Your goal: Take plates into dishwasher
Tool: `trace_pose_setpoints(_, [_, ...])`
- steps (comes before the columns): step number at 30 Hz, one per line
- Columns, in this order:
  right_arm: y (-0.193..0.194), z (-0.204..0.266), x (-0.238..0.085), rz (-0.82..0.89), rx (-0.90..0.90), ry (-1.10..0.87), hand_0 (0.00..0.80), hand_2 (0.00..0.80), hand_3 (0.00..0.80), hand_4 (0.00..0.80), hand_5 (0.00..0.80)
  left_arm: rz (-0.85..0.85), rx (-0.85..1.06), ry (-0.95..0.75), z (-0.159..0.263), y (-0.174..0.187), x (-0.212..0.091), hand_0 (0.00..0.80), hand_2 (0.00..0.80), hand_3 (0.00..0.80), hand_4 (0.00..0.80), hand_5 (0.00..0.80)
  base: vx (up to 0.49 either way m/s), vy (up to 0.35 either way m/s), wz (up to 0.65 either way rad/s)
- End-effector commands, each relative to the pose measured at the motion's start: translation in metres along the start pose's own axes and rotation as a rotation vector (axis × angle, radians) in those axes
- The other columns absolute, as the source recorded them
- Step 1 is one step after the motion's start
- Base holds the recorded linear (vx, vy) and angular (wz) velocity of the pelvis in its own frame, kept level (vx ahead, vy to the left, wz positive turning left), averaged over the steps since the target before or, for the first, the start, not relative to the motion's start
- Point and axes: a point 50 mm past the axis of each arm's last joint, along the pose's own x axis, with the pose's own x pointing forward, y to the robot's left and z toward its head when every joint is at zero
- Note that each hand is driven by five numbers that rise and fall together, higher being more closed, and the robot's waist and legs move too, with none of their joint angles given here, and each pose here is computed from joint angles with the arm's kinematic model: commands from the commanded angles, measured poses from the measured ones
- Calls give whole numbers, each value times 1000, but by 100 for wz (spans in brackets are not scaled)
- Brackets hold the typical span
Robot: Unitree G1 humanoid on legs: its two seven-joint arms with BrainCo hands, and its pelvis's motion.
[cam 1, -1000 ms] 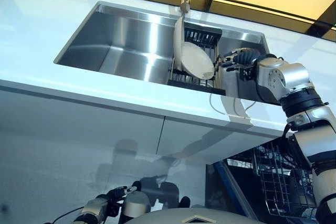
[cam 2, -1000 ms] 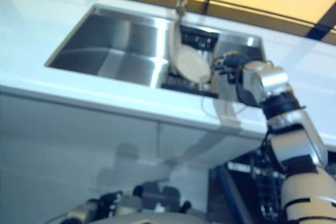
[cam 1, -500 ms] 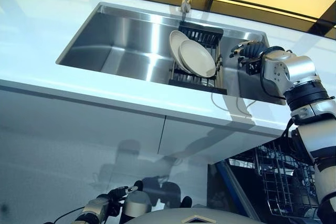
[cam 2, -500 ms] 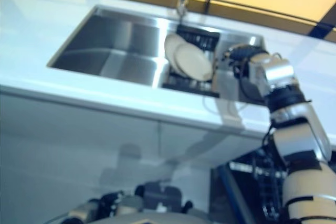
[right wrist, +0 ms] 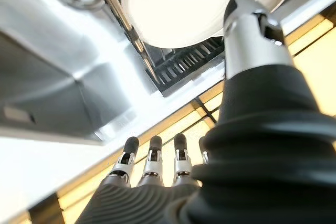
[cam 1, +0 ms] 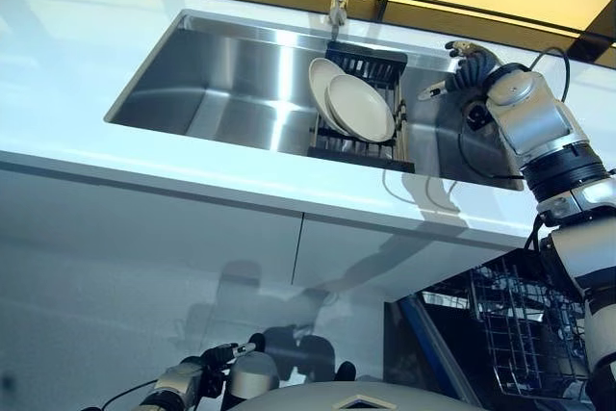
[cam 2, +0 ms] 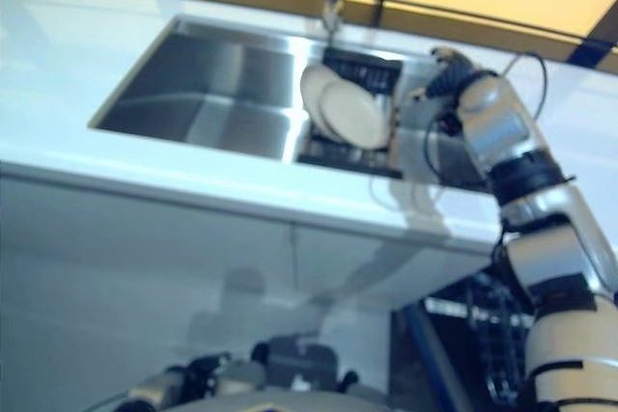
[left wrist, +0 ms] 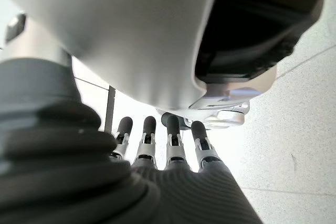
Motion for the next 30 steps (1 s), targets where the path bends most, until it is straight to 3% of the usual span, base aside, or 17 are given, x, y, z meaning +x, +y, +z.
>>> trace_pose_setpoints(1, [-7, 23, -4, -42, -136, -87, 0, 0, 0, 0, 0, -24, 65, 8, 9, -5, 3, 0, 0, 0, 0, 0, 0, 0, 0])
trace_pose_setpoints(17, [45, 30, -1, 105, -73, -93, 0, 0, 0, 0, 0, -16, 78, -12, 13, -5, 3, 0, 0, 0, 0, 0, 0, -1, 1])
trace_pose_setpoints(30, [64, 35, -1, 149, -95, -108, 0, 0, 0, 0, 0, -13, 83, -18, 13, -5, 3, 0, 0, 0, 0, 0, 0, 0, 0])
